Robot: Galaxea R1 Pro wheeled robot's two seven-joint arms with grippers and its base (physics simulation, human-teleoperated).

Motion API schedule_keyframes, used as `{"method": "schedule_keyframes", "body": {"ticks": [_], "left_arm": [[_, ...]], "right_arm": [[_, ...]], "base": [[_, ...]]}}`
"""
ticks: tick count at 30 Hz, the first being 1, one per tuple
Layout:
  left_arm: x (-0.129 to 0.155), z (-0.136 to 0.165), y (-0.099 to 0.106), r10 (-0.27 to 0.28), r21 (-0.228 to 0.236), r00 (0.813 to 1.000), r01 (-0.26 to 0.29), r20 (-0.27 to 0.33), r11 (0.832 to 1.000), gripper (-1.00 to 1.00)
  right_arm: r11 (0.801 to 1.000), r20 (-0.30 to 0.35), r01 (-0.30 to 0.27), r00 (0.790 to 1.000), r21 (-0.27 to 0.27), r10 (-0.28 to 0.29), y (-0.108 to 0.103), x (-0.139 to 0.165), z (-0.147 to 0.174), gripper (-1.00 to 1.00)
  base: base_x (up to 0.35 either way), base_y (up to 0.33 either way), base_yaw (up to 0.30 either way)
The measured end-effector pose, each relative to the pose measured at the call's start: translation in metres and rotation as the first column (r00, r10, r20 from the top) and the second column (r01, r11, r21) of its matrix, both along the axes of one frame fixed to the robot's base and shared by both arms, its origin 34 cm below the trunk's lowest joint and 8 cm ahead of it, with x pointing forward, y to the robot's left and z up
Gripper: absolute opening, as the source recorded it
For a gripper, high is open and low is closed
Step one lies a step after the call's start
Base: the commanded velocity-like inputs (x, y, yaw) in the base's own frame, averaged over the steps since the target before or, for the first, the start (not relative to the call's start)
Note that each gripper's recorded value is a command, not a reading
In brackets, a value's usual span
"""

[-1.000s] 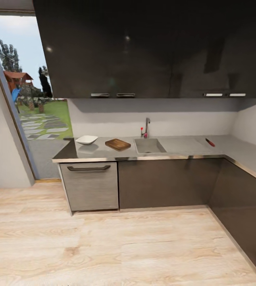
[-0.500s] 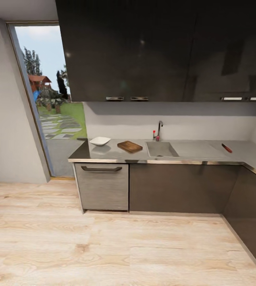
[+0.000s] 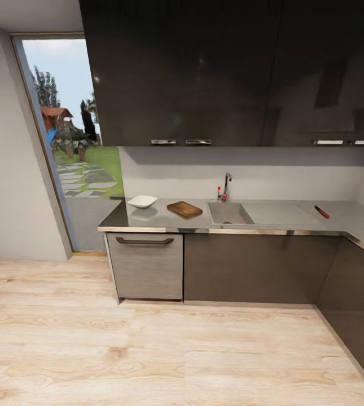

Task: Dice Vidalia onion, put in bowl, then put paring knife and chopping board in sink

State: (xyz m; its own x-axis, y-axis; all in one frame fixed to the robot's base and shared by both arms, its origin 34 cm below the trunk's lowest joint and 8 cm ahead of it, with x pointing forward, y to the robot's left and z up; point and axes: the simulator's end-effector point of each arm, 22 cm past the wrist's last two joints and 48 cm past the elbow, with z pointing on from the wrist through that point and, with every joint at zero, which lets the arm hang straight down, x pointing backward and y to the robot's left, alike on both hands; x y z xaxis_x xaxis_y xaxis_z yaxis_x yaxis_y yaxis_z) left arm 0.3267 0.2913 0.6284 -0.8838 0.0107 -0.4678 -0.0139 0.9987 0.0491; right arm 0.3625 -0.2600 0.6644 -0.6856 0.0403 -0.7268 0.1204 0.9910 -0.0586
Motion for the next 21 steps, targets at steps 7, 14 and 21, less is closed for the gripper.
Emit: {"method": "schedule_keyframes", "body": {"ticks": [7, 14, 21], "left_arm": [[0.0003, 0.0001, 0.0001, 0.000, 0.001, 1.000, 0.000, 0.001, 1.000, 1.00], [0.0001, 0.0003, 0.0001, 0.001, 0.000, 1.000, -0.001, 0.001, 1.000, 1.00], [0.0001, 0.0004, 0.0002, 0.000, 0.001, 1.000, 0.000, 0.001, 1.000, 1.00]], "right_arm": [[1.000, 0.000, 0.000, 1.000, 0.000, 0.000, -0.0001, 0.0000, 0.0000, 1.00], [1.000, 0.000, 0.000, 1.000, 0.000, 0.000, 0.0000, -0.0001, 0.0002, 1.00], [1.000, 0.001, -0.001, 1.000, 0.000, 0.001, 0.0002, -0.0002, 0.0003, 1.00]], "base": [[0.000, 0.000, 0.000], [0.103, 0.000, 0.000], [0.301, 0.000, 0.000]]}}
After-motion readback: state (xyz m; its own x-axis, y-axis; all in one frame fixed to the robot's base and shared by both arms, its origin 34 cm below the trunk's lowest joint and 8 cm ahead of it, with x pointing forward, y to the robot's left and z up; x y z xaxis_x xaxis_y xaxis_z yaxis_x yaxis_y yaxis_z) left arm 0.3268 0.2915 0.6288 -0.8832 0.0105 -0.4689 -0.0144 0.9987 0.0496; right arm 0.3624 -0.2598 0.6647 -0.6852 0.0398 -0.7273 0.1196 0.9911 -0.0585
